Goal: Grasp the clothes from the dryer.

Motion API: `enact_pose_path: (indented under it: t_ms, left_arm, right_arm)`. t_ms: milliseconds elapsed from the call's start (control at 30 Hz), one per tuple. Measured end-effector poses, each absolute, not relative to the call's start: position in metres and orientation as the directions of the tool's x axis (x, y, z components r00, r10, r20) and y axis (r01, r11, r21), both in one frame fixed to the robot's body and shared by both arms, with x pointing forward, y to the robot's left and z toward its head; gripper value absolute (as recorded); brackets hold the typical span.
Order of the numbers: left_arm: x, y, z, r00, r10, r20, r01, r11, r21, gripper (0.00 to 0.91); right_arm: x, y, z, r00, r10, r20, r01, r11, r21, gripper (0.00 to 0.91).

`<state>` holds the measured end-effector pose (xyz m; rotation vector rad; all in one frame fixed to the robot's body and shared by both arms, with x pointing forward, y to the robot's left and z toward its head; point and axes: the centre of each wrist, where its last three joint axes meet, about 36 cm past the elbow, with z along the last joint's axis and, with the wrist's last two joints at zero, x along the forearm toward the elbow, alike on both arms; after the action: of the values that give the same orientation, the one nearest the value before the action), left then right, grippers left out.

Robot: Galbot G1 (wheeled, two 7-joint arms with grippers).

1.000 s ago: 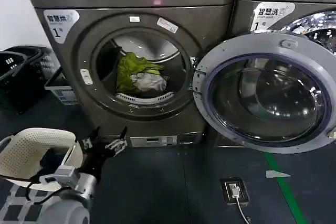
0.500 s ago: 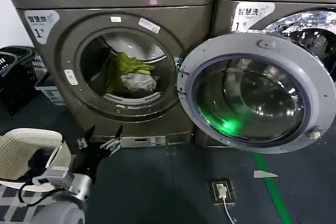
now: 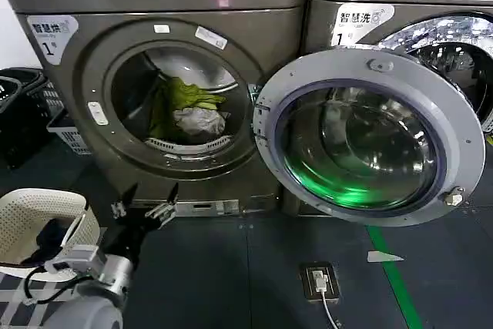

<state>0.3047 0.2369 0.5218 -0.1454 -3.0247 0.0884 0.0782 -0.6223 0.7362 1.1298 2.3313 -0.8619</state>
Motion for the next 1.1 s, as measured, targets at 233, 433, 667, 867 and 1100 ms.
enact_pose_path:
  t_ms: [233,433,667,867,1100]
  left_arm:
    - [0.3053,0.2370,0.5220,-0.989,0.101,0.109,0.095,0.994,-0.063,0.907]
    - [0.3059,0.2372,0.5220,-0.989,0.102,0.108,0.096,0.993,-0.062,0.907]
    - [0.3072,0.2367,0.5205,-0.988,0.104,0.111,0.098,0.993,-0.065,0.907]
    - [0.3071,0.2369,0.5203,-0.988,0.103,0.112,0.096,0.993,-0.065,0.907]
    - [0.3064,0.2370,0.5203,-0.988,0.103,0.114,0.096,0.993,-0.066,0.907]
  right_arm:
    - [0.0785,-0.6211,0.7372,-0.591,0.544,-0.596,0.801,0.480,-0.357,0.907]
    - [0.0779,-0.6194,0.7357,-0.594,0.541,-0.596,0.799,0.481,-0.359,0.907]
    - [0.0771,-0.6190,0.7338,-0.592,0.543,-0.595,0.800,0.481,-0.357,0.907]
    - [0.0775,-0.6187,0.7320,-0.593,0.543,-0.594,0.799,0.484,-0.356,0.907]
    - [0.0772,-0.6190,0.7305,-0.593,0.545,-0.593,0.800,0.485,-0.353,0.907]
